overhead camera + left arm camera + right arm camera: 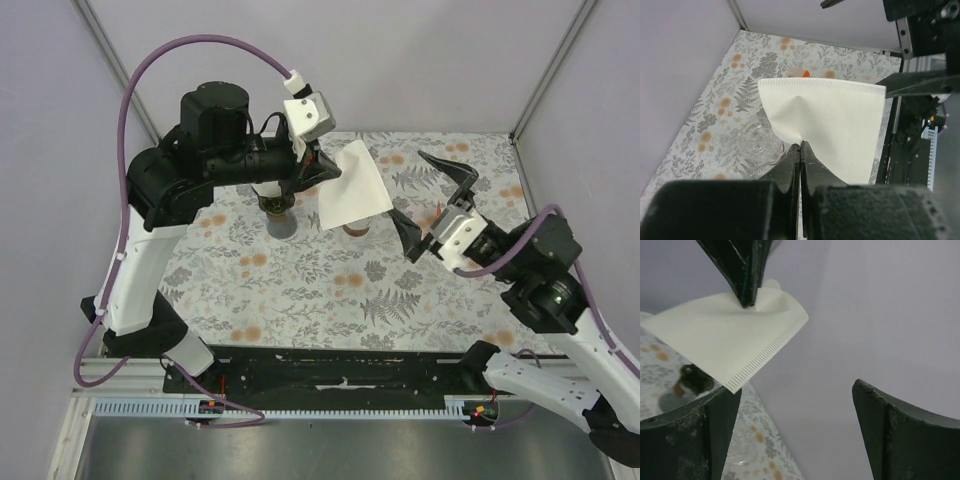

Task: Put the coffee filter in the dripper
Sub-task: Adjust the coffee filter.

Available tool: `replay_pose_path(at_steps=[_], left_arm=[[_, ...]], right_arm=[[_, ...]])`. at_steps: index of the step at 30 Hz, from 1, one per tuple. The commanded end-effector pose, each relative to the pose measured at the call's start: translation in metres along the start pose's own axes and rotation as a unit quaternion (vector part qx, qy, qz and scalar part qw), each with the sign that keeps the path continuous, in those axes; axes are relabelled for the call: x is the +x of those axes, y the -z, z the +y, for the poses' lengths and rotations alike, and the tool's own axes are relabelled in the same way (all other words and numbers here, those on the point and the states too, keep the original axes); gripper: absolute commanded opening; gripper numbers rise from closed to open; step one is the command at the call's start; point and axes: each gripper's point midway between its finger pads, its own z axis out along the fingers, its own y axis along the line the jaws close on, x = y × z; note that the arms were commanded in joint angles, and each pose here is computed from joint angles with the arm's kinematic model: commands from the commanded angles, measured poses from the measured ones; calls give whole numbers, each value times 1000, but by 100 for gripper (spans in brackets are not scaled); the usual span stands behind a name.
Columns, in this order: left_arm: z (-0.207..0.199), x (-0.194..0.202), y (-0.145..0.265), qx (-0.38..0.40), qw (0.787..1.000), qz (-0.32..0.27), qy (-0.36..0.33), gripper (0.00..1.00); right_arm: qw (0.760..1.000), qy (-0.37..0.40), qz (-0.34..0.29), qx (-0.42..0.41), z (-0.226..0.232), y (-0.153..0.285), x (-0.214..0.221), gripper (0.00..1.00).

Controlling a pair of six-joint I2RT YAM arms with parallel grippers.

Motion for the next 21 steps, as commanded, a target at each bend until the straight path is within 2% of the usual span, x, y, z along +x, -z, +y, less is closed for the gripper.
replay_pose_path(at_steps=[1,7,11,14,18,21], left_arm=[[-16,3,25,31,995,8,-92,2],[-26,15,27,53,992,29,-110,2],[-31,17,31,61,991,30,-112,2],[-33,17,33,64,991,30,-115,2],[-29,19,33,53,991,36,-117,2],[-30,18,35,51,991,34,-119,2]], right_arm=[[957,-146,-6,-249,83,23,-17,98],[920,-209,-12,-331,90,29,-29,98],[918,-252,22,-305,74,18,-17,98],[900,-303,35,-312,68,8,-13,98],[873,-327,-5,-363,71,12,-30,98],[869,-331,-18,-368,70,12,-37,98]])
